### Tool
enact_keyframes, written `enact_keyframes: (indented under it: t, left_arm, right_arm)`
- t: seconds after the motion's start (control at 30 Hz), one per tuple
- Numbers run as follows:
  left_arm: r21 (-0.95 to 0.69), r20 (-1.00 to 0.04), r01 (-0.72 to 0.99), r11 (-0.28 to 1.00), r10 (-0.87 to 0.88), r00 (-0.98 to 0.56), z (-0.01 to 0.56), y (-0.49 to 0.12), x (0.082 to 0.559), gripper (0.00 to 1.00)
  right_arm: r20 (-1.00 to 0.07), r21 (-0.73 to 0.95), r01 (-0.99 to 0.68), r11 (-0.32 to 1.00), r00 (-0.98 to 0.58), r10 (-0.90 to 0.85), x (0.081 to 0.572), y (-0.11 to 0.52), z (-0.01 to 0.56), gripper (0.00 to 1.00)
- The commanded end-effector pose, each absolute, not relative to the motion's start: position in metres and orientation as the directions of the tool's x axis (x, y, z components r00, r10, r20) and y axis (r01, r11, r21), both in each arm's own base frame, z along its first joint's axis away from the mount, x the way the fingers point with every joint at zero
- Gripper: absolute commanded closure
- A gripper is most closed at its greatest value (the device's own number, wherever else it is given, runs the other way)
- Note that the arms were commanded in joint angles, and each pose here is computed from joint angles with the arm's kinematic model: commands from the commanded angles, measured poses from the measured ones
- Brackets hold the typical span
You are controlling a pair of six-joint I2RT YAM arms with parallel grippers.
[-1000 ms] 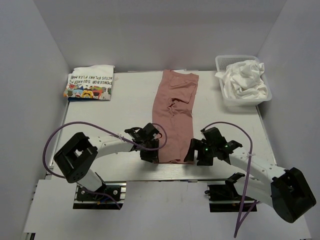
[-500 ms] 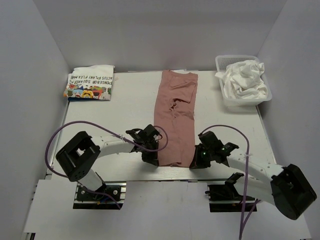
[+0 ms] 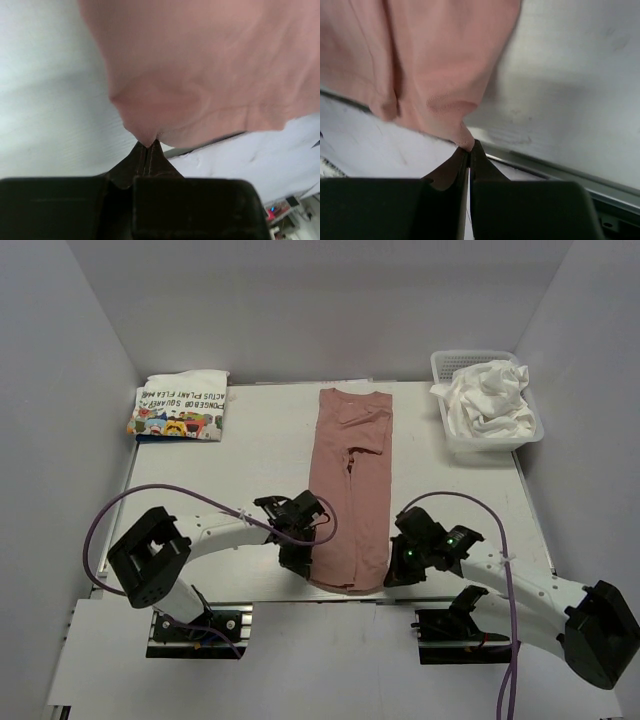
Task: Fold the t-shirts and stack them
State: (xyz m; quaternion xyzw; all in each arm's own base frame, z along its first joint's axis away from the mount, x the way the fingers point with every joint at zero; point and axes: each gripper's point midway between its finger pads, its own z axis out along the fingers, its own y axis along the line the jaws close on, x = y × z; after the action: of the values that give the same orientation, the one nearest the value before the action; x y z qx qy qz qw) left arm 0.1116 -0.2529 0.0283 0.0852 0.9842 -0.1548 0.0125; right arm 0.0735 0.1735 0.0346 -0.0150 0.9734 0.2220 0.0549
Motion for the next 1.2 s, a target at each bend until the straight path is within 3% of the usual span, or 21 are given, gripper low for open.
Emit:
enact_keyframes:
  t: [0.0, 0.07, 0.17, 0.3, 0.57, 0.77, 1.17]
  left_arm:
    - [-0.306, -0.175, 0.209, 0.929, 0.161, -0.971, 0.052, -0.267, 0.144, 1.00]
    - [-0.286, -0.179, 0.218, 0.933, 0.171, -0.969, 0.057, -0.270, 0.150, 1.00]
    - [-0.275, -0.274, 0.212, 0.938, 0.135, -0.952, 0.085, -0.283, 0.181, 1.00]
    - [-0.230, -0.389, 0.157, 0.961, 0.057, -0.919, 0.110, -0.285, 0.216, 1.00]
    - [-0.133, -0.487, 0.019, 0.991, -0.049, -0.872, 0.132, -0.286, 0.301, 1.00]
    - [-0.153, -0.558, -0.090, 0.984, -0.161, -0.814, 0.148, -0.285, 0.360, 1.00]
    - [-0.180, -0.563, -0.031, 0.983, -0.129, -0.816, 0.136, -0.297, 0.433, 1.00]
  right_arm:
    - [-0.294, 0.429, -0.080, 0.900, -0.954, 0.056, 0.124, 0.191, 0.061, 1.00]
    - [-0.366, 0.456, -0.102, 0.884, -0.927, 0.082, 0.145, 0.204, 0.078, 1.00]
    - [-0.452, 0.453, -0.107, 0.885, -0.883, 0.124, 0.172, 0.211, 0.099, 1.00]
    - [-0.496, 0.418, -0.080, 0.905, -0.855, 0.154, 0.196, 0.208, 0.111, 1.00]
    - [-0.694, 0.369, -0.009, 0.929, -0.668, 0.269, 0.273, 0.198, 0.164, 1.00]
    - [-0.751, 0.350, 0.049, 0.936, -0.582, 0.311, 0.318, 0.191, 0.180, 1.00]
    - [-0.727, 0.332, 0.114, 0.936, -0.602, 0.331, 0.392, 0.179, 0.153, 1.00]
